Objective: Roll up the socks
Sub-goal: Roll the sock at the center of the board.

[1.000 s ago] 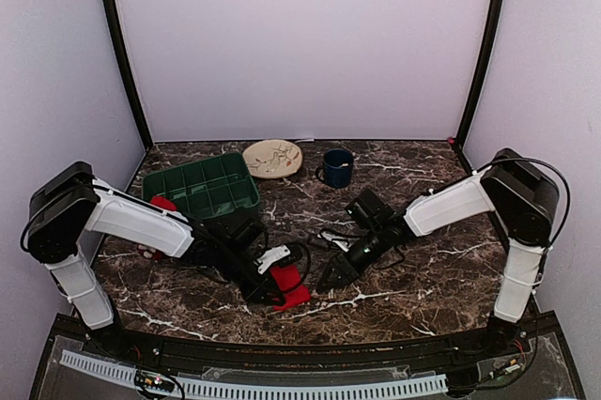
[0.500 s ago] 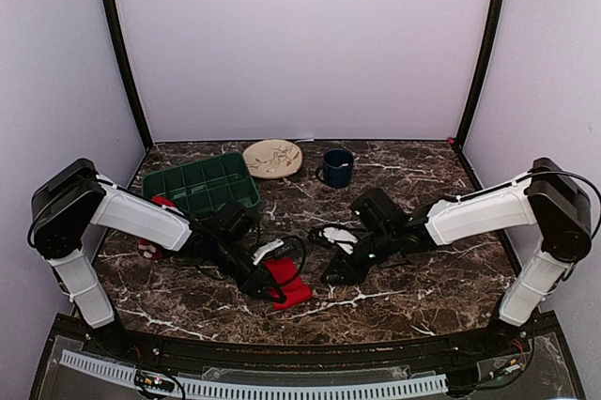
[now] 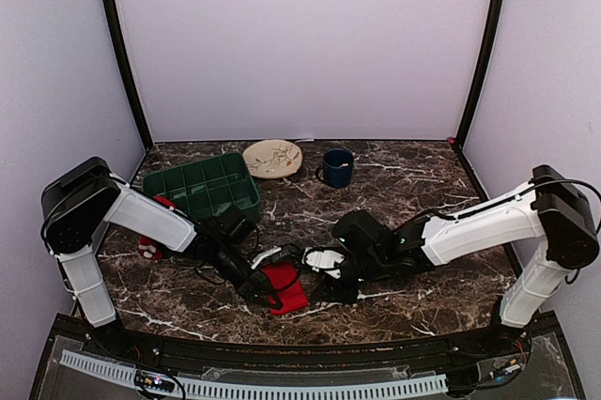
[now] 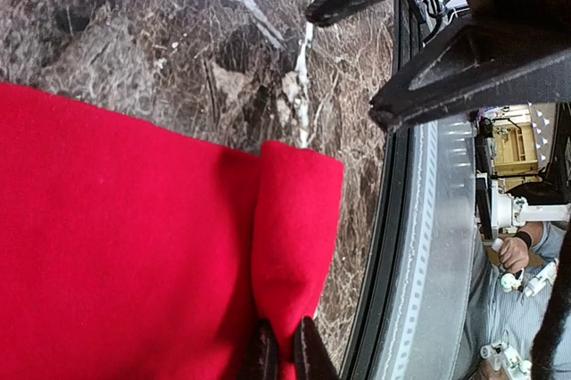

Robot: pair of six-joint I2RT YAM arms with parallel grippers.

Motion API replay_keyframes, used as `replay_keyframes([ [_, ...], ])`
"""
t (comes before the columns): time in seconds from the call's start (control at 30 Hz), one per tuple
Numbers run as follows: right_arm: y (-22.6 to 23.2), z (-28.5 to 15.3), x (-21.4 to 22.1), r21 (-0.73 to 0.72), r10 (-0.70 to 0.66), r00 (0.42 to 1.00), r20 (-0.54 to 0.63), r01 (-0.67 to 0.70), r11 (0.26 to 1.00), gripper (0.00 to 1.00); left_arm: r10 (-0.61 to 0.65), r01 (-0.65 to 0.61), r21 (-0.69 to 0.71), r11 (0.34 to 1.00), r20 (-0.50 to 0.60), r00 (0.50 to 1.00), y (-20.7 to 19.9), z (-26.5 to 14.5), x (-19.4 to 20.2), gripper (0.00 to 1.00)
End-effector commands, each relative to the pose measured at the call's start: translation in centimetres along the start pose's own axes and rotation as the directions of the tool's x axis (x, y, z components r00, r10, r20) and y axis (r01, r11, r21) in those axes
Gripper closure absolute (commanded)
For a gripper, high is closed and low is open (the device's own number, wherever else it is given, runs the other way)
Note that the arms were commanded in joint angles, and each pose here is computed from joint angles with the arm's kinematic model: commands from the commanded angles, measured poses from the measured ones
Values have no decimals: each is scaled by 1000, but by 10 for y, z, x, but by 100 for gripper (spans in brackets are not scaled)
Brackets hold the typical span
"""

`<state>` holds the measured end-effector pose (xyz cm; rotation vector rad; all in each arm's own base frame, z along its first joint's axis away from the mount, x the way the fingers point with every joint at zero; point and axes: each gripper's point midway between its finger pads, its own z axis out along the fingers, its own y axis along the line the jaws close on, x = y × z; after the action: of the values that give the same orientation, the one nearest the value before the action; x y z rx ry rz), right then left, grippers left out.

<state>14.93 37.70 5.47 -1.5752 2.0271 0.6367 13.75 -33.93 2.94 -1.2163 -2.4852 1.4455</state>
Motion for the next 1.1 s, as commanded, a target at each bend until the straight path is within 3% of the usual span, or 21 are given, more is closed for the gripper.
replay_keyframes([
  [0.0, 3, -3, -18, 38, -81, 996, 40, 80, 996, 61, -9, 9, 36, 999, -16, 1000, -3, 0, 6, 100],
  [0.37, 27, 13, -25, -19, -180, 984, 7, 180, 984, 54, -31, 33, 49, 998, -42, 999, -1, 4, 13, 100],
  [1.07, 39, 38, -19, -83, -240, 969, -51, 235, 968, 56, -32, 37, 79, 996, -63, 998, -4, 5, 19, 100],
])
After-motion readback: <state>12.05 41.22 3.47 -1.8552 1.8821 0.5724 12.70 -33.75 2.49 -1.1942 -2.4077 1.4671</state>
